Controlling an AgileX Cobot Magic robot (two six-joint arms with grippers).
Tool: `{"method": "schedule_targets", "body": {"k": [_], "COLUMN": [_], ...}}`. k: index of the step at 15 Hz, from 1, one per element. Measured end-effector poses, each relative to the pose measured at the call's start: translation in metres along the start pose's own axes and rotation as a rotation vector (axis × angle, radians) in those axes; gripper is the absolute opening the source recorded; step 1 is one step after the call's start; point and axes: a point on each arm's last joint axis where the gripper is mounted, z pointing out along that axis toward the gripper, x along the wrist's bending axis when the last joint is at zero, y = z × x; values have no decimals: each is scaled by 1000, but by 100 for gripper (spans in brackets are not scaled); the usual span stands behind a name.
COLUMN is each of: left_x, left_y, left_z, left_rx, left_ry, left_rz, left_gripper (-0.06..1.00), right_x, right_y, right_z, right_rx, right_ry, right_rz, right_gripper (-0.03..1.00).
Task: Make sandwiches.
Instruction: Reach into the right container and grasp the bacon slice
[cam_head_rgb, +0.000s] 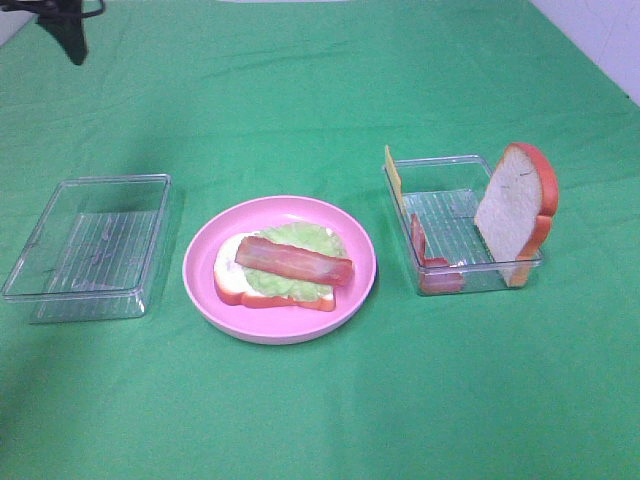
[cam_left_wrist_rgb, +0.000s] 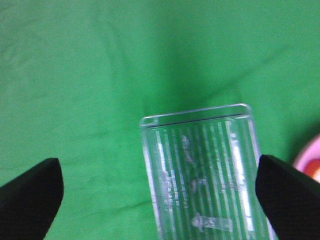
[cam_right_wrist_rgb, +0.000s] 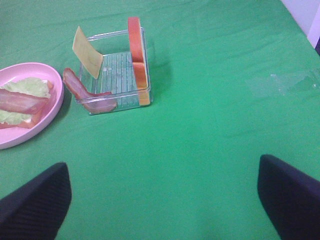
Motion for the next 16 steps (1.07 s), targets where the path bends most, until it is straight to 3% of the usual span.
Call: {"method": "schedule_targets", "body": {"k": [1,3,5,8,11,15,16], "left_x": [19,30,26,1,-24,-19,-10], "left_y": [0,0,-4,-31,-89,-160,-204], "left_z": [-1,-4,-16,-48,-101,-159,-180], "left_rx": [-1,-6,-18,-12,-29,-134,-190], "left_ry": [18,29,17,-5,-39,-43,-5], "left_rz": [-27,-40,-33,22,66,38,19], "left_gripper": [97,96,92,89,89,89,89], "right_x": [0,0,0,0,0,0,0], "right_y": [0,0,0,0,0,0,0], "right_z": [0,0,0,0,0,0,0], "right_rx": [0,0,0,0,0,0,0], "right_ry": [0,0,0,0,0,-1,-1], "right_rz": [0,0,0,0,0,0,0], "right_gripper": [96,96,96,96,96,96,96]}}
